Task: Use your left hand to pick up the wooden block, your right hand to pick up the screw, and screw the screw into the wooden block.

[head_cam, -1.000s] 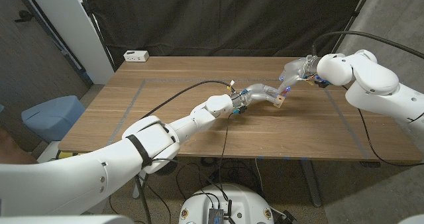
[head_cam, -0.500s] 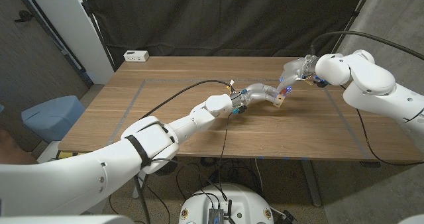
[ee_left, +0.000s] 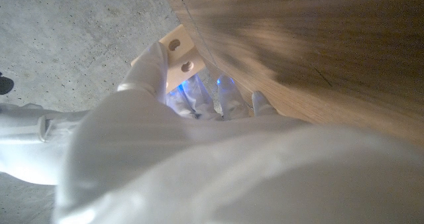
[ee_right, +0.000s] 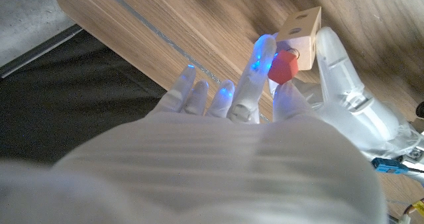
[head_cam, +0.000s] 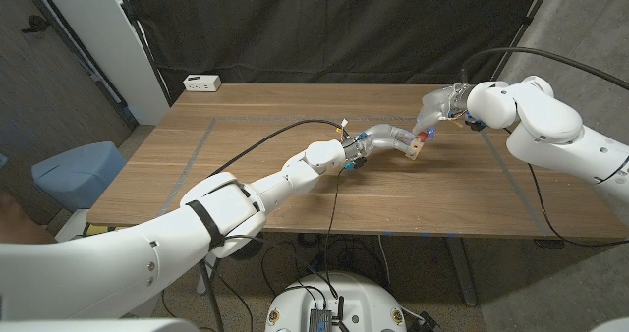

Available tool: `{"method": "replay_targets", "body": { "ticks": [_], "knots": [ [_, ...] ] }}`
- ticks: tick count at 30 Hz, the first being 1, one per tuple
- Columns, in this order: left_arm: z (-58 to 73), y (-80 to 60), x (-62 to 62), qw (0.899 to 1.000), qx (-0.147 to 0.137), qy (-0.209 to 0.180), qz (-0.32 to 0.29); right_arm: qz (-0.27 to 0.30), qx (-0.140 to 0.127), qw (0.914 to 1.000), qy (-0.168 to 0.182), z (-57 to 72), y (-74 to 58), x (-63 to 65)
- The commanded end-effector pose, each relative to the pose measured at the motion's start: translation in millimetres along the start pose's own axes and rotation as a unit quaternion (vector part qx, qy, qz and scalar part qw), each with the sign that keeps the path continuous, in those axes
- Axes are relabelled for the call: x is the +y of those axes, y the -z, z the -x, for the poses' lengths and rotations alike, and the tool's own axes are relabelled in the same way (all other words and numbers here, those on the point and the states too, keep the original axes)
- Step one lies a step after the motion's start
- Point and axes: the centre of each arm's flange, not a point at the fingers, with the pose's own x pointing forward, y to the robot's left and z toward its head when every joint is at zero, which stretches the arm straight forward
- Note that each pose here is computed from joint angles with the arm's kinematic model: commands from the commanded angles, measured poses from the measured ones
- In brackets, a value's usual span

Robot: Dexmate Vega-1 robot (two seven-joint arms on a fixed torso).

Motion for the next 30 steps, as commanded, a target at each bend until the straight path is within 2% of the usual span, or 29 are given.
{"method": "replay_targets", "body": {
  "ticks": [1, 15, 30],
  "knots": [
    [-1.2, -1.2, -0.5, 1.0, -0.001, -0.001, -0.002, -0.001, 0.008, 1.0, 0.004, -1.2, 1.8, 2.9],
    [-1.7, -2.1, -0.8, 1.0, -0.004, -0.004, -0.001, -0.015, 0.016, 0.9997, 0.014, 3.3, 5.3, 0.7],
    [-1.6, -2.5, 3.8, 1.0, -0.007, -0.013, 0.002, -0.056, 0.036, 0.9967, 0.046, 20.2, 15.9, -10.6]
  ]
}}
